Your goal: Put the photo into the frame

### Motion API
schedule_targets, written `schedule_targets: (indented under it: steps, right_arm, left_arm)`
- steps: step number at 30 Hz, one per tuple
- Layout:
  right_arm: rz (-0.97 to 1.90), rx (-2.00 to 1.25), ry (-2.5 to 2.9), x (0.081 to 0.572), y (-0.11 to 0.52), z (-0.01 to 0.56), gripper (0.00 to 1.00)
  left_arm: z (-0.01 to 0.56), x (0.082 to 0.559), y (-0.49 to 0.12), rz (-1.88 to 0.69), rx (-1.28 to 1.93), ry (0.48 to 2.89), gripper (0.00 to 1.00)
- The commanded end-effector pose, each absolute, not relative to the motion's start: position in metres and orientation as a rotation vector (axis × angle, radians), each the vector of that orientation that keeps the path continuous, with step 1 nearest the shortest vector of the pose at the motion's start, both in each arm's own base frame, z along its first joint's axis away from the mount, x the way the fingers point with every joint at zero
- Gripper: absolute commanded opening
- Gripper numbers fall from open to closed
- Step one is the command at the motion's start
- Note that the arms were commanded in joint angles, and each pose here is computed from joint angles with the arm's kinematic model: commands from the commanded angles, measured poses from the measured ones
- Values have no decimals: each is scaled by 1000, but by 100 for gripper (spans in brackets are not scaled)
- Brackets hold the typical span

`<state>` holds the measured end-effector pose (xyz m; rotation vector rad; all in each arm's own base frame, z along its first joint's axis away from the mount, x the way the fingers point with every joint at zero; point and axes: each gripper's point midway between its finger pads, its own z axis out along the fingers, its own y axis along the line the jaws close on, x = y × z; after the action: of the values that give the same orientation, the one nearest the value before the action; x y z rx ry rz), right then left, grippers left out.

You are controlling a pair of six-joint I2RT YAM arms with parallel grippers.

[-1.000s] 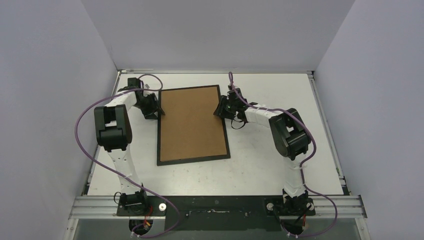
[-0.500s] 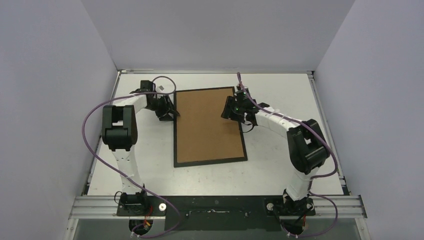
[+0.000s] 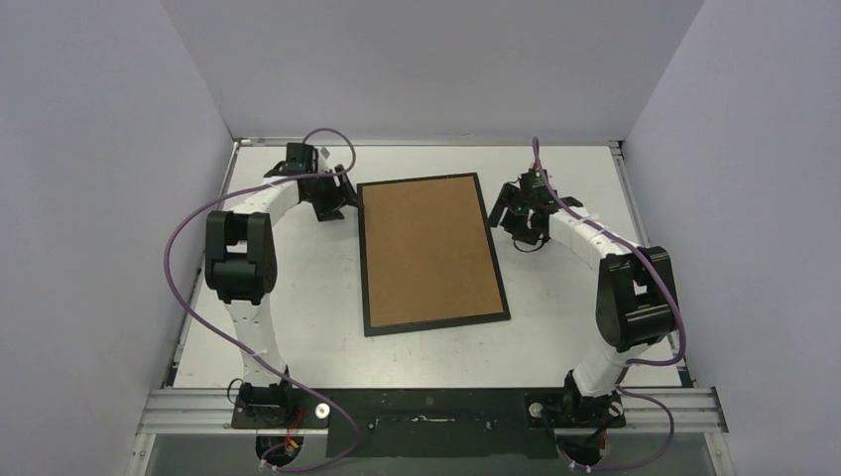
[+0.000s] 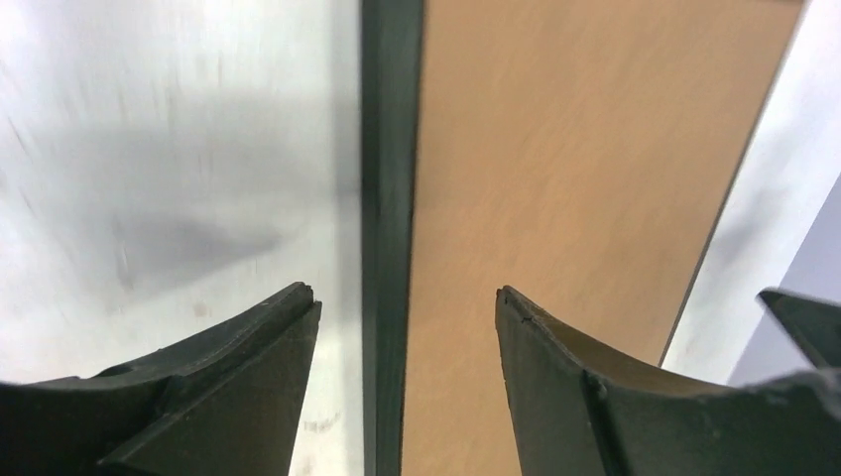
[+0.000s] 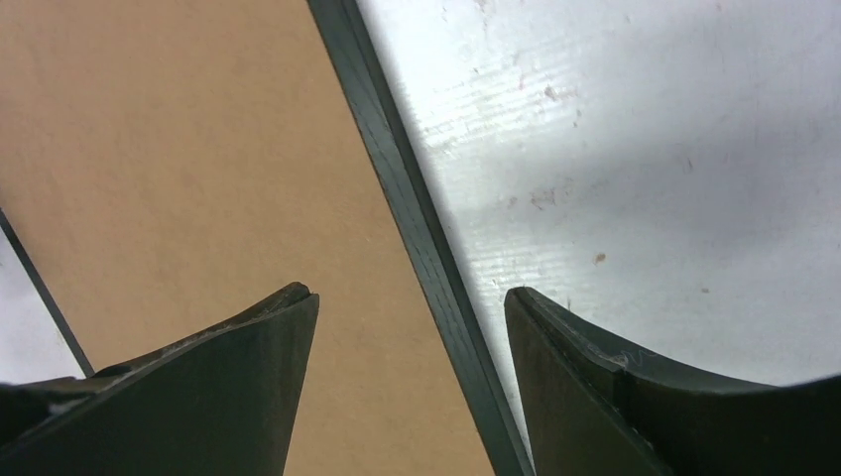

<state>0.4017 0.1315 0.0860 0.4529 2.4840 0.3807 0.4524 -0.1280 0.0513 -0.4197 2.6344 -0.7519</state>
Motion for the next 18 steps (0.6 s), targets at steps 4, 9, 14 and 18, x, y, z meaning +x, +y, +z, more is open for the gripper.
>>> schedule_targets:
  steps: [4,9,14,18]
  right_arm:
    - [474,560,2517,373,120,80,70]
    - [478,567,2526,367,116,77,70]
    - [455,565,2551,363,112,71,69]
    - [440,574,2569,359,108,66,69]
  left_arm:
    - [100,554,-138,-787,-202,2333,55]
    - [96,583,-151,-822,-134,2264,51]
    - [83,598,-166,-853,-70,2248,47]
    - [75,604,-171,-849,-30,2240,46]
